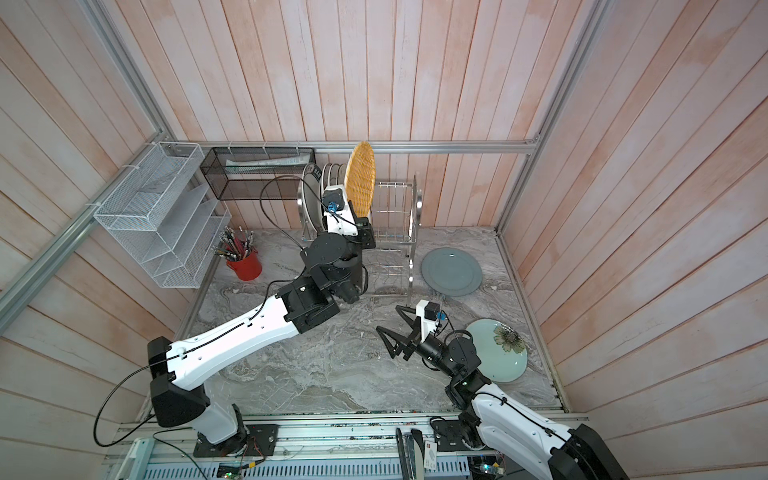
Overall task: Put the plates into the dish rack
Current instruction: 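Carry the wicker tray to the rack with the left gripper while the right releases, then lower the wicker tray into the rack slot with the left gripper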
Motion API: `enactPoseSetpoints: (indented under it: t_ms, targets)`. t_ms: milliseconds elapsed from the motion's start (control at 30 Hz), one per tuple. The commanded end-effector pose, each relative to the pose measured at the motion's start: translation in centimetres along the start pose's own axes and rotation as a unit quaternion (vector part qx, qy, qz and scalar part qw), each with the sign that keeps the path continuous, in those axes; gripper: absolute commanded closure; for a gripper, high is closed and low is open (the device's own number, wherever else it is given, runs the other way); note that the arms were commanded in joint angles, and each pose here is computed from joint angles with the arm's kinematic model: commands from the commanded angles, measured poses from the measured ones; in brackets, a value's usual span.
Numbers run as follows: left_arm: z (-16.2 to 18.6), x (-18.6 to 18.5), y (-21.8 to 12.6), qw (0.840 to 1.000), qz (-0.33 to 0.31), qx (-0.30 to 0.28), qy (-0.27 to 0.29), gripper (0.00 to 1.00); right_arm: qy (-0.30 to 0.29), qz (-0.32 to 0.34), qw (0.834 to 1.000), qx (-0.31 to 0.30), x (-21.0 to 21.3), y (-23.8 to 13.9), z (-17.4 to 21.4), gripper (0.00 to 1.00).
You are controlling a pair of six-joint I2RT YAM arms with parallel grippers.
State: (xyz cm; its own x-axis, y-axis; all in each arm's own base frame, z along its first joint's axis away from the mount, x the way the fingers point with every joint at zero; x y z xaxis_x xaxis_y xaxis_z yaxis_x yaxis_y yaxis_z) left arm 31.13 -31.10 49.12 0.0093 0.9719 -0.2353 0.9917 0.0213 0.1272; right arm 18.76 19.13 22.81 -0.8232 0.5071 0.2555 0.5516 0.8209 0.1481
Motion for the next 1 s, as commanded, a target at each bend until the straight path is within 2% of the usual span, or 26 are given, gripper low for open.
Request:
enactPoseSetpoints:
  t_ms: [0, 267, 600, 667, 967]
  targets:
    - [-0.2, -0.9, 1.1, 1.0, -0.002, -0.002, 0.027, 1.0, -0.01, -0.003, 1.0, -0.012, 0.2, 0.0, -0.5, 0.02]
    - [2.5, -2.8, 4.9, 0.997, -0.01, 0.06, 0.054, 1.0, -0.009, 0.001, 1.0, -0.015, 0.2, -0.1, -0.6, 0.02]
    - [5.9, -4.2, 6.8, 0.992, -0.012, 0.097, 0.082, 1.0, -0.004, 0.007, 1.0, -0.012, 0.0, 0.0, -0.5, 0.02]
    - [6.5, -2.8, 8.3, 0.992, -0.031, 0.102, 0.071, 1.0, -0.003, 0.009, 1.0, -0.011, -0.1, 0.0, -0.4, 0.02]
    - [7.8, -1.3, 9.7, 0.989, -0.067, 0.103, 0.076, 1.0, 0.001, 0.006, 1.0, -0.003, -0.2, 0.3, -0.1, 0.02]
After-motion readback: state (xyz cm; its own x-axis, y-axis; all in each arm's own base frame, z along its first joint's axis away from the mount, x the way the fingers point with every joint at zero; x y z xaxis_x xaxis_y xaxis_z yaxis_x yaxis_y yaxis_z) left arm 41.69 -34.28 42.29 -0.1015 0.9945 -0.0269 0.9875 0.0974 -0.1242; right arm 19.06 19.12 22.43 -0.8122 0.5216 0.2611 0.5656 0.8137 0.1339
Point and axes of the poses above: each gripper's point midway between its finger pads, its own y axis out along the fingers, its own x axis along the line the jaws close on, z = x × y, the point moved 4 cm from there along -y, back along the fingers, and after that the axes turned 6 degrees about -y, right-handed, at the moved point
